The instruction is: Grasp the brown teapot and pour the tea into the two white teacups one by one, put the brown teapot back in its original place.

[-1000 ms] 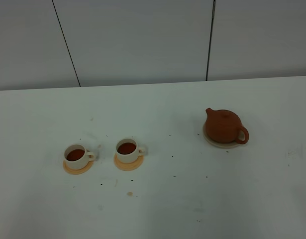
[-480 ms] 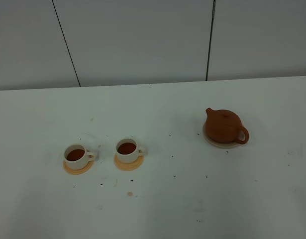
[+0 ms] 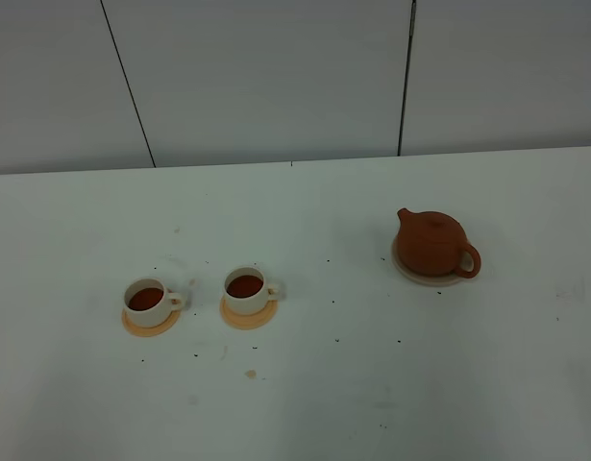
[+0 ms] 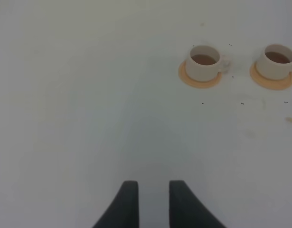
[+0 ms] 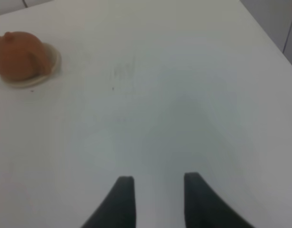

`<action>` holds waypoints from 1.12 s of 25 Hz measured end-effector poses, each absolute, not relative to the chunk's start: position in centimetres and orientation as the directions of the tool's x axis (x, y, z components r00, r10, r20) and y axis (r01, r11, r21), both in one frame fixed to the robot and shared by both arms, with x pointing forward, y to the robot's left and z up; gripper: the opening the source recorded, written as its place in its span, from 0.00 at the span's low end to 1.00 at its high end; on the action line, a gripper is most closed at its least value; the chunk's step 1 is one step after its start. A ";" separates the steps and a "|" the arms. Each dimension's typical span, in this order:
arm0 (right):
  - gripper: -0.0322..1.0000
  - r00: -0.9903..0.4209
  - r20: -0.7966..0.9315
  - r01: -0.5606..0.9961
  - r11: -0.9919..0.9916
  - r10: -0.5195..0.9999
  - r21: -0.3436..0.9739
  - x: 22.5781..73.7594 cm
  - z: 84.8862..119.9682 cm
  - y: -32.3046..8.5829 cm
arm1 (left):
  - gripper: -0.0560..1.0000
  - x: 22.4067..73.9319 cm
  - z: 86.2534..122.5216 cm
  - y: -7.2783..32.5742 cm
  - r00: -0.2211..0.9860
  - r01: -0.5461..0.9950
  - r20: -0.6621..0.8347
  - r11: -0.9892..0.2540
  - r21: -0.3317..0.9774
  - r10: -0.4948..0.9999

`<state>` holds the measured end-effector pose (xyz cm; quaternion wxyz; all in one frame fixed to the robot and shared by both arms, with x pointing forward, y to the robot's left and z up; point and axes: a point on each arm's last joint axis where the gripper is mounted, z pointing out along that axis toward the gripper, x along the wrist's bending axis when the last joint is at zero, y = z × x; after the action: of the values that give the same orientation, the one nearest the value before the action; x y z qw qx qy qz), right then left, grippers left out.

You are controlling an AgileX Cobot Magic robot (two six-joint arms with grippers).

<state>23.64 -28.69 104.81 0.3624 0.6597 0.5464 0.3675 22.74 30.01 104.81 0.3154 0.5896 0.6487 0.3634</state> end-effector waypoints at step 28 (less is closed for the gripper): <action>0.27 0.133 0.089 0.455 -0.140 0.987 0.880 23.6 104.8 -28.7 | 0.27 22.7 104.8 30.0 -0.106 0.536 0.019 0.041 0.843 0.994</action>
<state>23.64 -28.69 104.81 0.3624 0.6597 0.5464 0.3675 22.74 30.01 104.81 0.3154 0.5896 0.6487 0.3634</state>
